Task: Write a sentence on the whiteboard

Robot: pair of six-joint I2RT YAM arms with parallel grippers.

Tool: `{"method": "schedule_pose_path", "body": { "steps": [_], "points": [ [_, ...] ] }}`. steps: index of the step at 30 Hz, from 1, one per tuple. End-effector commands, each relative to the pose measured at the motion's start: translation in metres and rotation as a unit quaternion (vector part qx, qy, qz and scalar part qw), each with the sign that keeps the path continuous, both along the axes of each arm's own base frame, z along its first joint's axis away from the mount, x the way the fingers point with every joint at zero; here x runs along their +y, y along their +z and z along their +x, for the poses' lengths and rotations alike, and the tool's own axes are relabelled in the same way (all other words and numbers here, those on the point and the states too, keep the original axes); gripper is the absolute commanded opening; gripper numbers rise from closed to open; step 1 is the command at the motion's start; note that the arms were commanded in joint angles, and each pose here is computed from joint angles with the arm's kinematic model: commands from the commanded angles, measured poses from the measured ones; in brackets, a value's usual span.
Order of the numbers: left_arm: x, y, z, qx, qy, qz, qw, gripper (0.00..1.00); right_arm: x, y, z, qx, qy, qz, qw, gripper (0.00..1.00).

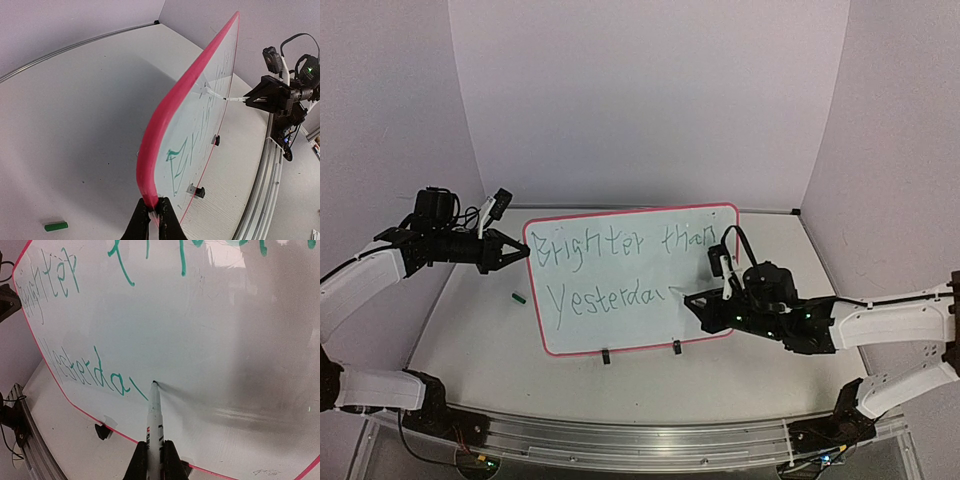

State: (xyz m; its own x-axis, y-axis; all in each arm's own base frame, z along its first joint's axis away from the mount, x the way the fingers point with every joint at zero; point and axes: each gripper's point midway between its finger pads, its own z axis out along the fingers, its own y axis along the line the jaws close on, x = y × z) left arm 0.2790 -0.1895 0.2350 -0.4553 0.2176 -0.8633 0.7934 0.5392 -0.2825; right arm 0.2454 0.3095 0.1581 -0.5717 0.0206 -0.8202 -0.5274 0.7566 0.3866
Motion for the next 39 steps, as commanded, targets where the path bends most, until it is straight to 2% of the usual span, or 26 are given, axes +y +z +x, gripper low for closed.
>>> {"method": "schedule_pose_path", "body": {
  "steps": [1, 21, 27, 31, 34, 39],
  "points": [
    [-0.004, -0.032, -0.013, 0.049, -0.014, 0.038, 0.998, 0.00, 0.007, 0.010, 0.006, -0.006, 0.001, 0.012, 1.000, 0.00],
    [-0.004, -0.033, -0.012, 0.051, -0.015, 0.037, 0.998, 0.00, 0.024, -0.044, -0.018, 0.081, 0.052, 0.000, 0.995, 0.00],
    [-0.004, -0.033, -0.012, 0.051, -0.015, 0.037, 0.998, 0.00, 0.029, -0.036, -0.017, 0.074, 0.058, 0.008, 0.996, 0.00],
    [-0.004, -0.032, -0.013, 0.050, -0.015, 0.037, 0.998, 0.00, 0.025, -0.014, -0.017, 0.053, 0.052, 0.030, 0.997, 0.00],
    [-0.004, -0.032, -0.012, 0.049, -0.014, 0.037, 0.998, 0.00, 0.009, 0.000, -0.012, 0.034, 0.019, 0.031, 0.999, 0.00],
    [-0.004, -0.033, -0.012, 0.050, -0.015, 0.037, 0.998, 0.00, -0.013, 0.002, -0.003, 0.019, -0.032, -0.004, 0.999, 0.00]
  ]
}}
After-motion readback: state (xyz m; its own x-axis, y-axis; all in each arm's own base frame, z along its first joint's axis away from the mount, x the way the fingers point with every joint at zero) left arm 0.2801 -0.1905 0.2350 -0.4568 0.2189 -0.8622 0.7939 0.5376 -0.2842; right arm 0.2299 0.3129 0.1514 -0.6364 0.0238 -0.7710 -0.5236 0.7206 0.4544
